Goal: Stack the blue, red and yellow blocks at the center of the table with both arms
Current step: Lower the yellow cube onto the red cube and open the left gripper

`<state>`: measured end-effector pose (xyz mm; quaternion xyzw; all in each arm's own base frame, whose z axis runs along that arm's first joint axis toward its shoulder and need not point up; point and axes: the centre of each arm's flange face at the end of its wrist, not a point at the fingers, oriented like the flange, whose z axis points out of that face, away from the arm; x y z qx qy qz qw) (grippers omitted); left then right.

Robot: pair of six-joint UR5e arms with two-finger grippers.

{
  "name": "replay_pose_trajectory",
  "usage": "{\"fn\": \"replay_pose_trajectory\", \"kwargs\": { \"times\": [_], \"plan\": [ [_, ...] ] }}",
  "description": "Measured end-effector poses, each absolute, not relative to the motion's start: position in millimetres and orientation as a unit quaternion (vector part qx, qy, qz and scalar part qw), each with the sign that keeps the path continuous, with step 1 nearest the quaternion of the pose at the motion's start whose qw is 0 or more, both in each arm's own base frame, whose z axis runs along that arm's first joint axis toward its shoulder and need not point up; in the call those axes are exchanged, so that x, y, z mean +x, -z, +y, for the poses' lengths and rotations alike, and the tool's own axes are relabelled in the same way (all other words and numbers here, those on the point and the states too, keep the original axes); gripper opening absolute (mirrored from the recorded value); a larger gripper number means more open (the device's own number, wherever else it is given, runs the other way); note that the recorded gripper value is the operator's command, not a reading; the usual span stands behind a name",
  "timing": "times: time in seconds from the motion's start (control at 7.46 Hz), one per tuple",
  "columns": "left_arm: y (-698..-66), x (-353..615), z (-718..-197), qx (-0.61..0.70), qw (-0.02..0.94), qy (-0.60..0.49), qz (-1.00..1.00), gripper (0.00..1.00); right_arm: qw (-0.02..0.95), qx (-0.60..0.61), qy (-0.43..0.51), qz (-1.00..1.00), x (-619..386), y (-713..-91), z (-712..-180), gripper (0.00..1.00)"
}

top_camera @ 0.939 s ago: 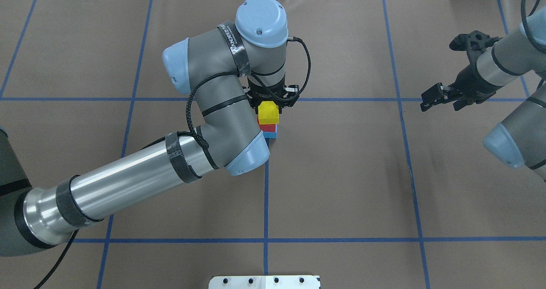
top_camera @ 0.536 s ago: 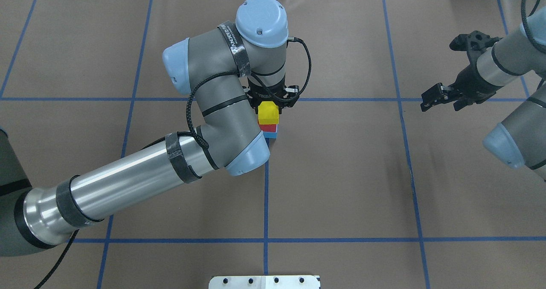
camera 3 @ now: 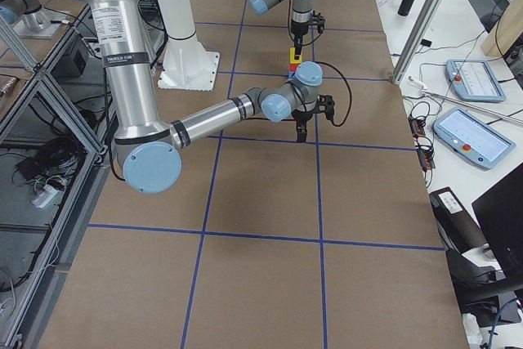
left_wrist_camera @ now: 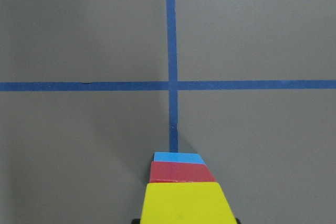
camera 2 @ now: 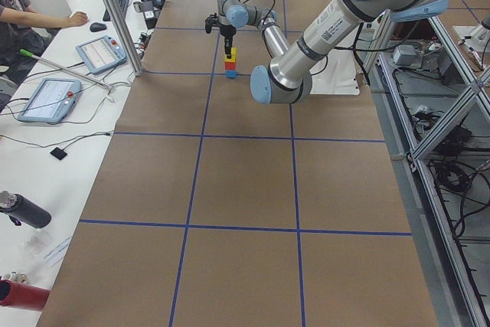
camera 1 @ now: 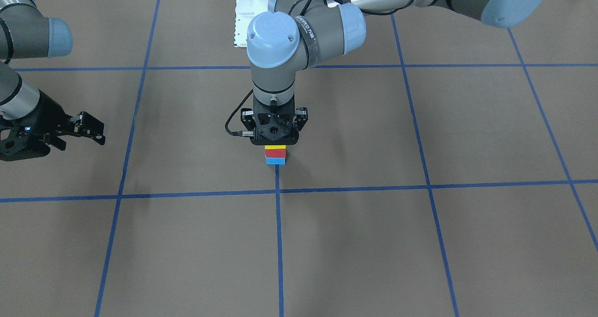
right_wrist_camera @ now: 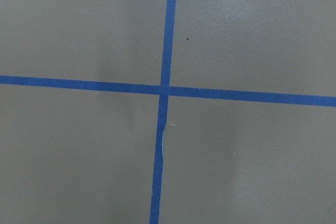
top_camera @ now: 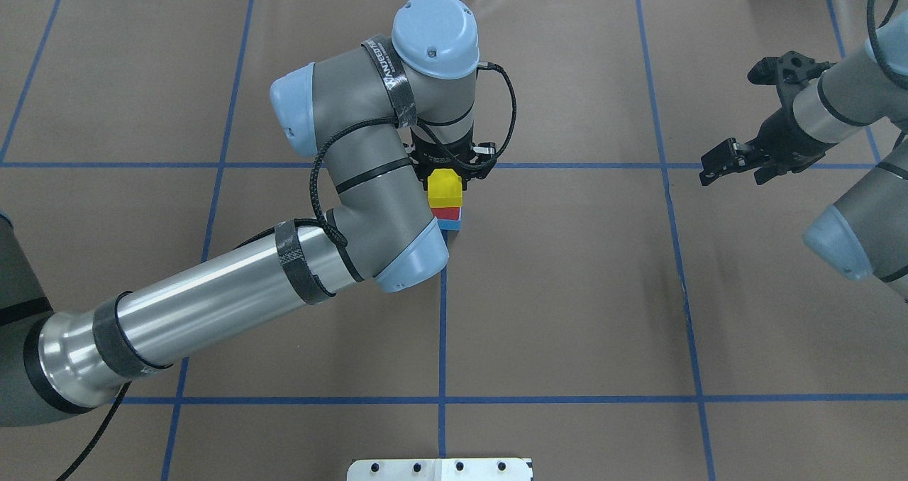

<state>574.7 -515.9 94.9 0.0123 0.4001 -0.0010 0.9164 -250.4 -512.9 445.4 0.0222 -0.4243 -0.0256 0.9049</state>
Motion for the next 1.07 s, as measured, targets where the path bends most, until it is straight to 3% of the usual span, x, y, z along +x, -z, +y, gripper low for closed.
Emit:
{"fn": "replay_pose_trajectory", "kwargs": {
  "times": [0.4,0.67,0.8,1.07],
  "plan": [
    [-93.8,574.9,-515.3,0.012,0.916,0.002,0.401,0.0,0.905,0.022,0.026,-0.424,-250.4,-445.7,-512.9,1.0],
    [-93.8,575.0,-515.4,0.011,0.916,0.004,0.401,0.43,0.905,0.022,0.025,-0.424,-250.5,-446.2,-513.1,1.0],
    [-93.8,575.1,-515.3,0.011,0.916,0.004,0.401,0.76,0.905,0.021,0.025,-0.424,-250.5,-446.4,-513.1,1.0],
    [-93.7,575.1,-515.4,0.011,0.916,0.004,0.401,0.93,0.905,0.021,0.025,-0.424,-250.5,-446.6,-513.1,1.0]
  ]
}}
